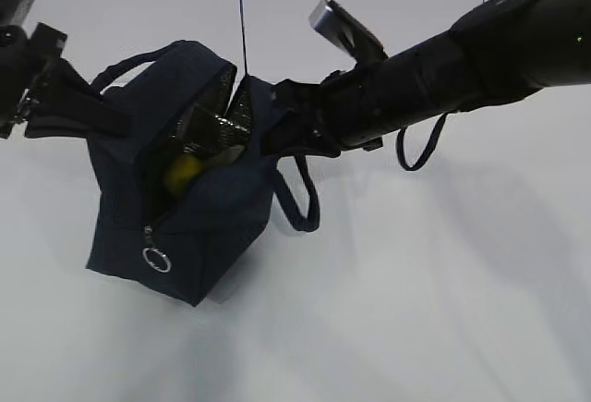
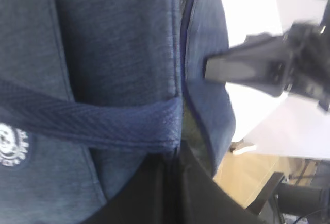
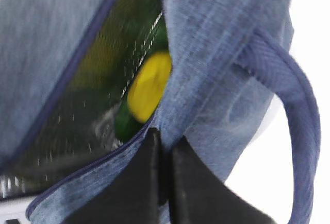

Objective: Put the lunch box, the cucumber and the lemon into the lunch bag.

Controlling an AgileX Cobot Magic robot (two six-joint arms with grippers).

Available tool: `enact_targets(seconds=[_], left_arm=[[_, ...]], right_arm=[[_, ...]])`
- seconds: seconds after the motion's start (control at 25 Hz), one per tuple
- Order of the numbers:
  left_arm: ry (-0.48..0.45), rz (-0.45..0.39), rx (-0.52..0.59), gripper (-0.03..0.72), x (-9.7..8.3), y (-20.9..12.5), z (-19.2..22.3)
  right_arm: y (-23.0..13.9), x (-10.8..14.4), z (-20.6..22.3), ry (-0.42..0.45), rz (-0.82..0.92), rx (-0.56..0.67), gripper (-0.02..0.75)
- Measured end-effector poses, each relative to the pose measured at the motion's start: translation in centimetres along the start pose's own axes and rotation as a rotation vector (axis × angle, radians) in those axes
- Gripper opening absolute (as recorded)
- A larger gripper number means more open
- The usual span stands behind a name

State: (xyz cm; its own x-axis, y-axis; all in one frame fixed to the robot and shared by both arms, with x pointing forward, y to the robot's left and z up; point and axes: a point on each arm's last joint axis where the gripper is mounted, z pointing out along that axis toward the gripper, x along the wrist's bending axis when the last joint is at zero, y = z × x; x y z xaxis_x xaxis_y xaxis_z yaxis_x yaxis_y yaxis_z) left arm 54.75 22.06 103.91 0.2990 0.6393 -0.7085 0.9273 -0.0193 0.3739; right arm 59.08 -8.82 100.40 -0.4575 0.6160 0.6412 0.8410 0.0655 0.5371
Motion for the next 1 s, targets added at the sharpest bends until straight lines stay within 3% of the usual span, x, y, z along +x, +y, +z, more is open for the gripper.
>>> enact_targets(seconds=[0.24,0.48,0.76,1.0], left_arm=[[0.016,0.135,-0.006,-0.008,-4.1,-0.6,4.6],[0.068,0.207,-0.129,-0.008,-7.3,-1.0,8.5],[0.051,0.035,-0.129,-0.008,-5.7,-1.3,12.8],[-0.038,-0.01,-0.195,-0.008,-5.7,-0.7,13.7]], right_arm=[[1.2,-1.9,-3.7,-0.075,0.007,-0.018,0.002],[2.1,-4.8,-6.8,-0.099,0.062,-0.04,0.002],[2.4,-4.7,-7.3,-0.092,-0.035,-0.026,0.002],[3.3,-4.6,-7.6,-0.121,-0.183,-0.059,0.001]])
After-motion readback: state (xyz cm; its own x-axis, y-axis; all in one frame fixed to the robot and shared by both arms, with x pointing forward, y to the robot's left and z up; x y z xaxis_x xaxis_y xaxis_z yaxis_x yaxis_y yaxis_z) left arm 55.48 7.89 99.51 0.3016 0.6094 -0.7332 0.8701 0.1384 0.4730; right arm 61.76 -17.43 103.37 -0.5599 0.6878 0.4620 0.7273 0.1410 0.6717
